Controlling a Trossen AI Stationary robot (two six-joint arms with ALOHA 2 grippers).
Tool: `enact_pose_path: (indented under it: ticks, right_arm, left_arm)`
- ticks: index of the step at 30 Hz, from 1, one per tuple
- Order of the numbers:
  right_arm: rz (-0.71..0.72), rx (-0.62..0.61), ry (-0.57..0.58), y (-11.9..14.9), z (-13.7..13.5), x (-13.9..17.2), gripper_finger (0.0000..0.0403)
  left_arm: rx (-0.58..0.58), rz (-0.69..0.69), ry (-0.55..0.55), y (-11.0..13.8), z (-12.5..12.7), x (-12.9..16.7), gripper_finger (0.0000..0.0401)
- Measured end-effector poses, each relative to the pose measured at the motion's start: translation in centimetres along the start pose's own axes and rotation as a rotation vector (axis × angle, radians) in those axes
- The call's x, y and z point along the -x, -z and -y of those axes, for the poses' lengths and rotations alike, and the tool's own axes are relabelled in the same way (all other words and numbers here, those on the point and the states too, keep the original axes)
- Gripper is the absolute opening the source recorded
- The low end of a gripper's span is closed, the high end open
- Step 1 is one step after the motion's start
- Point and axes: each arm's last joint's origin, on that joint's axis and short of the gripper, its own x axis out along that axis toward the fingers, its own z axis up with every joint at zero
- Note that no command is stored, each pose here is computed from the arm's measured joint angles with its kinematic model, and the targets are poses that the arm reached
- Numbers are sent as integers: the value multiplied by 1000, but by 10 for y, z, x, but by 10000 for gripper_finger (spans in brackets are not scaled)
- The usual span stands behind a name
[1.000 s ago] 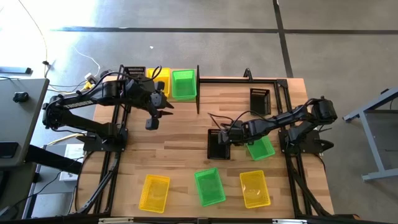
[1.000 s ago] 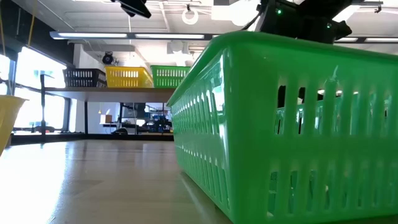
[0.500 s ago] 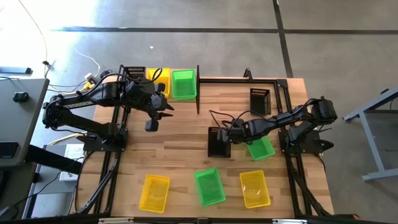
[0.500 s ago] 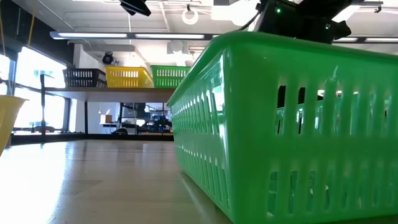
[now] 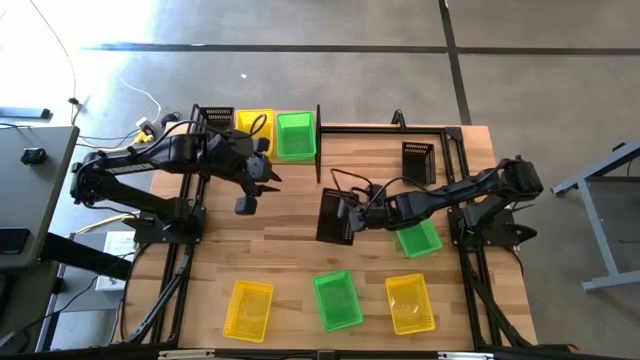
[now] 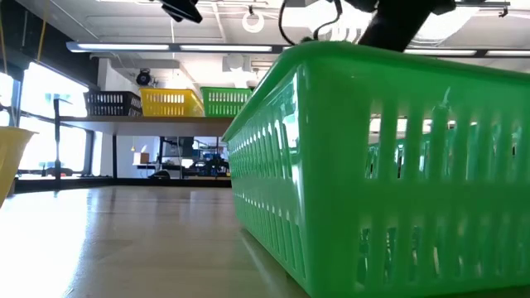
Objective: Stack baskets on shelf by color
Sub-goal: Stack the bottom black basket on top of the black basket on shelf
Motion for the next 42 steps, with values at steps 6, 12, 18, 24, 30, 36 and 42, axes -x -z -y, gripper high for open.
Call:
enact_pose_path:
  ticks: [6,12,18,24,30,36,42]
  right_arm:
    - [-4,47,18,1,-8,10,0]
    - [-13,14,-42,2,-15,11,0]
    - [32,-6,-84,1,-19,11,0]
    - [-8,-12,-87,5,-20,6,0]
    - [-24,-8,-95,10,-21,1,0]
    - [-22,-5,-88,13,-20,-4,0]
    - [-24,-50,-175,15,-29,-7,0]
  left_arm:
    - [-58,-27,35,-5,12,-13,103]
    - [-61,-58,61,-9,26,-26,103]
    - [-84,-89,101,-14,50,-41,103]
    - [-115,-113,39,-18,77,-54,103]
    - [-174,-88,35,-24,106,-67,103]
    - [-238,-133,-14,-22,127,-86,103]
    - [-294,-169,-86,-20,139,-109,103]
